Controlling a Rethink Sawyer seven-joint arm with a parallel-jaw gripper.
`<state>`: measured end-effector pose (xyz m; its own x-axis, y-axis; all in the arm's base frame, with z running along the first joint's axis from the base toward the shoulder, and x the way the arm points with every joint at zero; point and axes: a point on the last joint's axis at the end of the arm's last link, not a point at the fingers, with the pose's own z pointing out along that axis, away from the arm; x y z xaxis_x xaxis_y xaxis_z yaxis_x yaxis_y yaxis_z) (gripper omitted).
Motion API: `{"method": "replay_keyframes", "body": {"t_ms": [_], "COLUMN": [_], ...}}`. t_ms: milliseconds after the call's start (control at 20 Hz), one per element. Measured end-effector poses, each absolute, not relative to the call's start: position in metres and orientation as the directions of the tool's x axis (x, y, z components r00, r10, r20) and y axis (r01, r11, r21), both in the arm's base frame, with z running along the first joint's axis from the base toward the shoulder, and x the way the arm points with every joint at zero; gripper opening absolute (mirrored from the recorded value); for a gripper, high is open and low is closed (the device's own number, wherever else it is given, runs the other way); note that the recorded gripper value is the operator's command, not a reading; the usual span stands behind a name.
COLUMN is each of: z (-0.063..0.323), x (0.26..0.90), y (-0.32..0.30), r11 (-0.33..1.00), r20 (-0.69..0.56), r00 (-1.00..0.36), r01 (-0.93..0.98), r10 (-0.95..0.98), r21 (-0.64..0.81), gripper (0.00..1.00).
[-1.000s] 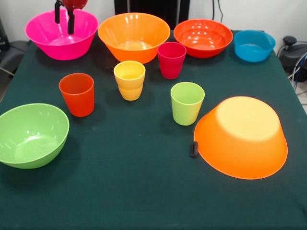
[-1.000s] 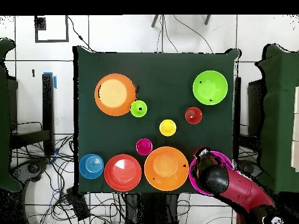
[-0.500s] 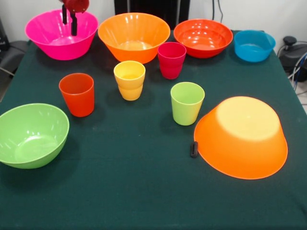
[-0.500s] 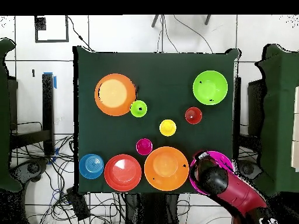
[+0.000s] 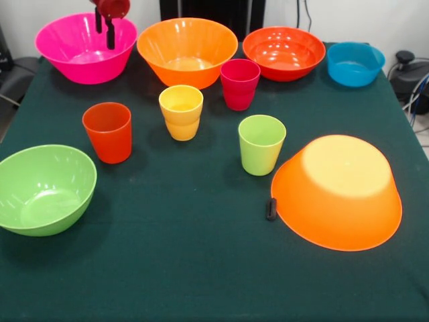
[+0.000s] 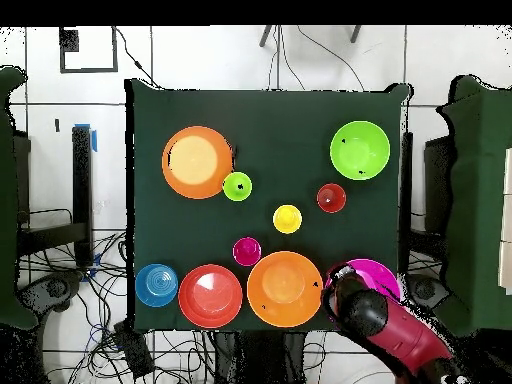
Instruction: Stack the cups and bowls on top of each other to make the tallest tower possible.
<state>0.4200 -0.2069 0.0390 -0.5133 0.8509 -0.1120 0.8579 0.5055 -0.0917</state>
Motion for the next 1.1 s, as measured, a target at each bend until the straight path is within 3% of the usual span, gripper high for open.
{"method": "replay_keyframes", "body": {"t_ms": [1100], "z": [0.0409], "x": [0.4255], "y": [-0.2029], "r11": [0.486], "r20": [-0.108], "r00": [-0.494], "r01": [0.869], "r10": [0.863], "r21": [-0.087], "gripper": [1.0]}}
